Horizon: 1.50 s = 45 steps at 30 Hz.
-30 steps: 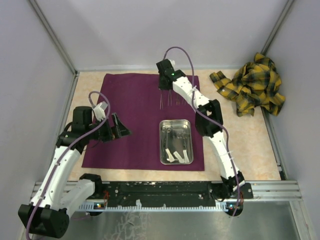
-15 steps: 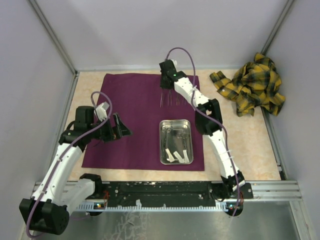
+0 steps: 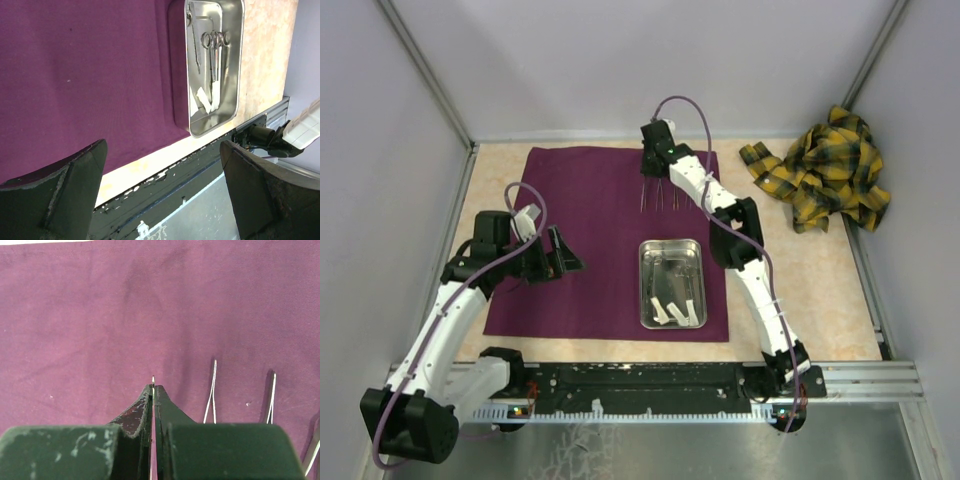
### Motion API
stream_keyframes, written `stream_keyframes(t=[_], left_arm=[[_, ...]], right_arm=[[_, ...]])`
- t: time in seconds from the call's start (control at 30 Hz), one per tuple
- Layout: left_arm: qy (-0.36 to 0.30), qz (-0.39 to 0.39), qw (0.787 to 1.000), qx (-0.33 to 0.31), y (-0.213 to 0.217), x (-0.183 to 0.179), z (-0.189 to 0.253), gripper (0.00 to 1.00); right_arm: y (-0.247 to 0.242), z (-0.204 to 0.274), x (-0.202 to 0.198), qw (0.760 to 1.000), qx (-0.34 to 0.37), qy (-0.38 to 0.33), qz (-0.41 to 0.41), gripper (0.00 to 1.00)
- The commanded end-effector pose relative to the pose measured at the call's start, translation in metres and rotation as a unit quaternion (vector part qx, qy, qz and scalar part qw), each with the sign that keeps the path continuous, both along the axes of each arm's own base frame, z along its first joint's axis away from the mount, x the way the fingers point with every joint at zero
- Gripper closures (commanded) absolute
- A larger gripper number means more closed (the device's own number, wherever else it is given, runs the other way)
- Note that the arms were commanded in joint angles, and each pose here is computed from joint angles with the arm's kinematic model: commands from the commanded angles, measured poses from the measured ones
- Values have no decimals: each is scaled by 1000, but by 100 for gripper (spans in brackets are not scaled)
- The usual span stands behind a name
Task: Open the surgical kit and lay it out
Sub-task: Place the medical item in the surgical kit.
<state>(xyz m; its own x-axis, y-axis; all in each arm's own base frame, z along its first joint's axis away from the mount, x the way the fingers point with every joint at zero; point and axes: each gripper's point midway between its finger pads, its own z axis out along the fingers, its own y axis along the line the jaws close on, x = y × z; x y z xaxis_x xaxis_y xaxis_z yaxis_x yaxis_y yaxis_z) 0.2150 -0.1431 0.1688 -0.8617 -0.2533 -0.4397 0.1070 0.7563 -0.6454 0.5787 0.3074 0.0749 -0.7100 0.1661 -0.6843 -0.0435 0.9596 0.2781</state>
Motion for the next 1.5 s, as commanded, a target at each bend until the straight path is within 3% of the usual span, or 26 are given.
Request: stream_keyframes(t=[0.0,0.37,0.73,0.87,1.17,1.47], left_arm=[[-13,-2,1000,2,1,5,0,0],[-10,0,1000,8,2,7,-3,0],[-12,2,1000,13,3,8,-2,0],[-14,2,1000,14,4,9,0,0],[-33,11,999,30,9,14,18,0],[-65,29,996,45,17,19,49,0]], right_arm=[[2,17,20,999,20,-36,-3,100],[1,1,22,999,23,-26,-7,100],[3,8,25,999,36,-31,-5,80],[3,17,24,999,40,-35,-1,77],[3,108,15,993,63,-94,22,68],[-18,200,-44,987,64,-127,69,65]])
